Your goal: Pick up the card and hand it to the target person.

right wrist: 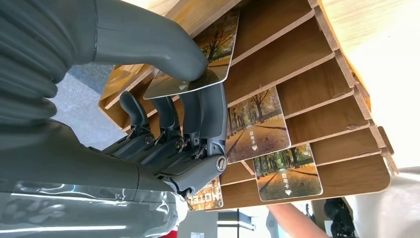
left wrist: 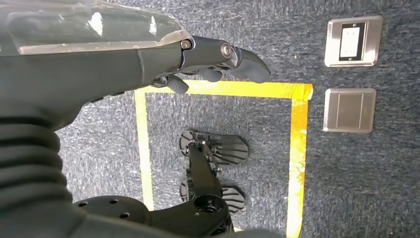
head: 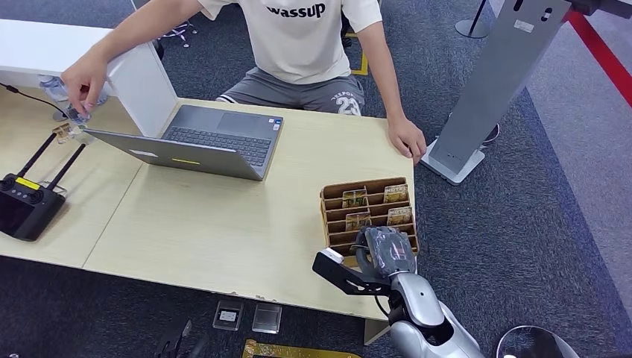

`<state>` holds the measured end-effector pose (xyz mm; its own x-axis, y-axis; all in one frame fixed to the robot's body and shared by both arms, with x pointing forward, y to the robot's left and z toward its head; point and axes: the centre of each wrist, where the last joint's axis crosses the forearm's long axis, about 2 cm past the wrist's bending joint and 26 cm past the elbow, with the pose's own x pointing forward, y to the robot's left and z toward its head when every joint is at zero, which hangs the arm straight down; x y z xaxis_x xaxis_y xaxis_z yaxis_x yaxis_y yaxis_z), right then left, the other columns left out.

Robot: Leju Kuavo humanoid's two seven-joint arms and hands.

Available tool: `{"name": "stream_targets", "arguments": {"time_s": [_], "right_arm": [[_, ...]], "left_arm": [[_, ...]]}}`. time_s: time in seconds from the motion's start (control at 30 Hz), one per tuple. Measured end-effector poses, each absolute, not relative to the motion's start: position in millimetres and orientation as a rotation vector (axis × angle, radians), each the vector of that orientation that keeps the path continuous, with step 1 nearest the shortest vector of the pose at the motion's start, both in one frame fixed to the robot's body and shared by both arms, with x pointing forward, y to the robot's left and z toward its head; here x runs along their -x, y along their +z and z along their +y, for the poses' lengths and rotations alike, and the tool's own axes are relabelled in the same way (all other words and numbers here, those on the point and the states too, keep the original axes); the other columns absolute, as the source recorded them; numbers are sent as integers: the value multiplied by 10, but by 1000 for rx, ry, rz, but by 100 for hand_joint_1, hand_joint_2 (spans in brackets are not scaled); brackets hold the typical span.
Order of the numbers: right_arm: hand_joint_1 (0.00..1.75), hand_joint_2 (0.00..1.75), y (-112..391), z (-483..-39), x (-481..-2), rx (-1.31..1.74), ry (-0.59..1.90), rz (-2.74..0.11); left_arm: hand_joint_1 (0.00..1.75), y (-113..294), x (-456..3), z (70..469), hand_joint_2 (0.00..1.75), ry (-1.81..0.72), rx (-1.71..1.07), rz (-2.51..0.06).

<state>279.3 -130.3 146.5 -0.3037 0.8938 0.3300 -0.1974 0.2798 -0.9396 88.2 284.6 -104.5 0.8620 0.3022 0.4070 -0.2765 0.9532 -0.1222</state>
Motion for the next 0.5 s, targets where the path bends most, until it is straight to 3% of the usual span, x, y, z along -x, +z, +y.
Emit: {"name": "stream_targets", "arguments": {"time_s": [0.23, 0.5], "right_arm": [[140, 175, 1607, -1316, -2847, 603, 1248, -1482], [140, 175, 2145, -1449, -2968, 598, 1175, -1608]], "left_arm": [[0, -1050, -853, 2854, 175, 306, 42, -424], [0, -1065, -778, 2870, 175, 325, 34, -409]]}}
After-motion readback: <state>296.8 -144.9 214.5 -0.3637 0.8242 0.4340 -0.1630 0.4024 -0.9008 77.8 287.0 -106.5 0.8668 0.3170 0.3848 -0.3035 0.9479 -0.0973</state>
